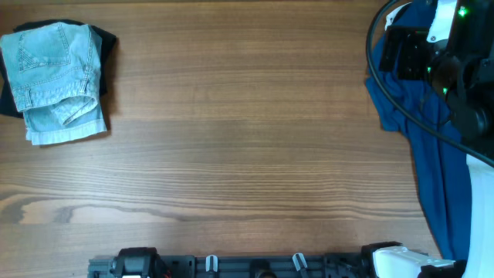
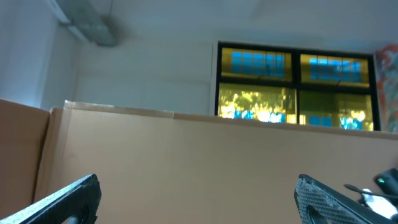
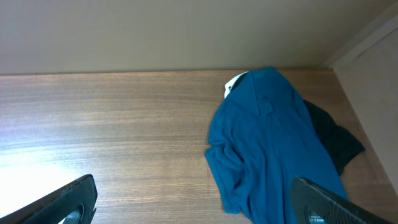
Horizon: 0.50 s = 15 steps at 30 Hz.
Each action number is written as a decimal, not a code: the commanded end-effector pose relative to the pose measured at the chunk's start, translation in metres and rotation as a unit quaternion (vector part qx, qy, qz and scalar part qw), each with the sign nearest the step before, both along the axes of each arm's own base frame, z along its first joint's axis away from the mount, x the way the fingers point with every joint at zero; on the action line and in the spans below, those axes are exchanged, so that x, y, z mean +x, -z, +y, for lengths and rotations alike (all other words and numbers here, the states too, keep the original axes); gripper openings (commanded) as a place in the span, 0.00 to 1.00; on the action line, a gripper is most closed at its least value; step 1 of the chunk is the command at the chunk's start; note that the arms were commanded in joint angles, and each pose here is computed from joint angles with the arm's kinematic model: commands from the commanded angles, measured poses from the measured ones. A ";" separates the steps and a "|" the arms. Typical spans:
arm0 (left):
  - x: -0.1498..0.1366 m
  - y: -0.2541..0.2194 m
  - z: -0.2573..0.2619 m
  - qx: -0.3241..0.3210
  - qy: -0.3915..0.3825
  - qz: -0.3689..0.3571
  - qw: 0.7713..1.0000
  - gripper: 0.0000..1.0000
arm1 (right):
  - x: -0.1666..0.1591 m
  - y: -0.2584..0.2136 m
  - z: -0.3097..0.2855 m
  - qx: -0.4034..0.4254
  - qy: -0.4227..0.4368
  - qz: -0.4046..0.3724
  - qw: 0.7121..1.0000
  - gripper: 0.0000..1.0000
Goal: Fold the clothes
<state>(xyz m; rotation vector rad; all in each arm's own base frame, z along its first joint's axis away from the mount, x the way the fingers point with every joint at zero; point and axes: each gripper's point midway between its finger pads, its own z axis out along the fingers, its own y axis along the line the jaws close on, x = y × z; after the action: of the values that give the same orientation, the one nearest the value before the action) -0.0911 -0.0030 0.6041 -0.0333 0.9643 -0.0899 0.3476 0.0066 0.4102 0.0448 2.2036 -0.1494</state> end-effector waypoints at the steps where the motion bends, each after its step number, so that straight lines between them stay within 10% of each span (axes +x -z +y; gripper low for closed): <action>1: -0.031 0.028 -0.003 0.016 0.010 -0.024 1.000 1.00 | 0.002 -0.003 -0.002 -0.009 0.006 -0.003 1.000 1.00; 8: -0.008 0.082 -0.003 0.016 0.011 0.017 1.000 1.00 | 0.002 -0.003 -0.002 -0.009 0.006 -0.003 1.000 1.00; 15: 0.100 0.152 -0.004 0.014 0.012 0.125 0.992 1.00 | 0.002 -0.002 -0.002 -0.010 0.006 -0.002 1.000 1.00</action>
<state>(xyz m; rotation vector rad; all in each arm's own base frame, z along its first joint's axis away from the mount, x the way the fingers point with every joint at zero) -0.0267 -0.0048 0.4767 -0.0242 1.1464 -0.0953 0.3479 0.0067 0.4098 0.0447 2.2047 -0.1497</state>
